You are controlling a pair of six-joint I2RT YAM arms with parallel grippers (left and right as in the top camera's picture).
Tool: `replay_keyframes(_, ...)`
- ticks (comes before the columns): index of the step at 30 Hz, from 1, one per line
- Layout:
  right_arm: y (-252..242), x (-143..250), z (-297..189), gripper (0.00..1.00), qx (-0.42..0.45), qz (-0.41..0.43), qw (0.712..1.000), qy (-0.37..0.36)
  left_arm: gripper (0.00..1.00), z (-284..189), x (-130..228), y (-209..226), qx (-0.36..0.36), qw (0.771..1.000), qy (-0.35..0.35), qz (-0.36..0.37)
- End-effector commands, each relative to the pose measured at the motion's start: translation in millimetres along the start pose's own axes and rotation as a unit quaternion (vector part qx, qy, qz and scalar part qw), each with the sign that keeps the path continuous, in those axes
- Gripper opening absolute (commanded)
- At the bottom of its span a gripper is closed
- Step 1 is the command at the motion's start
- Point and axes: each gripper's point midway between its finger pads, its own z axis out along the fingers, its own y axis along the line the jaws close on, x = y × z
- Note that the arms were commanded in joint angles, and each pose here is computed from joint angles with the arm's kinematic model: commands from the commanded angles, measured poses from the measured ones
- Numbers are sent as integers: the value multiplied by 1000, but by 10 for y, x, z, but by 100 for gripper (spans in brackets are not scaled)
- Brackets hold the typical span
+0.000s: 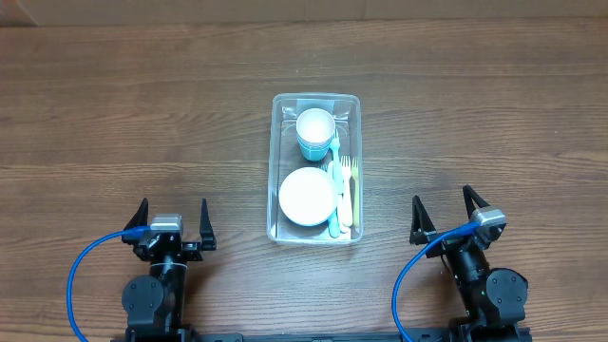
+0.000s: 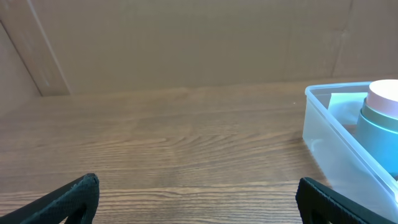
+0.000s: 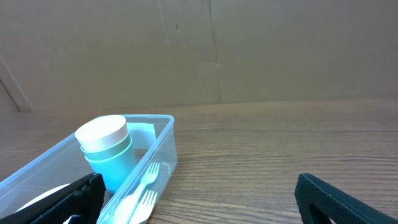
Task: Pack container
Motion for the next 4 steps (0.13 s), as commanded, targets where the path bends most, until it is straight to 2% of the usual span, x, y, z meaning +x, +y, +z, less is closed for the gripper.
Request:
replay_keyframes(1,-15,15,0,100,3,2,1000,-3,100,1,18,-5,3,1000,-3,11)
replay_keyframes(4,-16,15,0,100,3,2,1000,-3,100,1,18,-5,3,1000,-3,11)
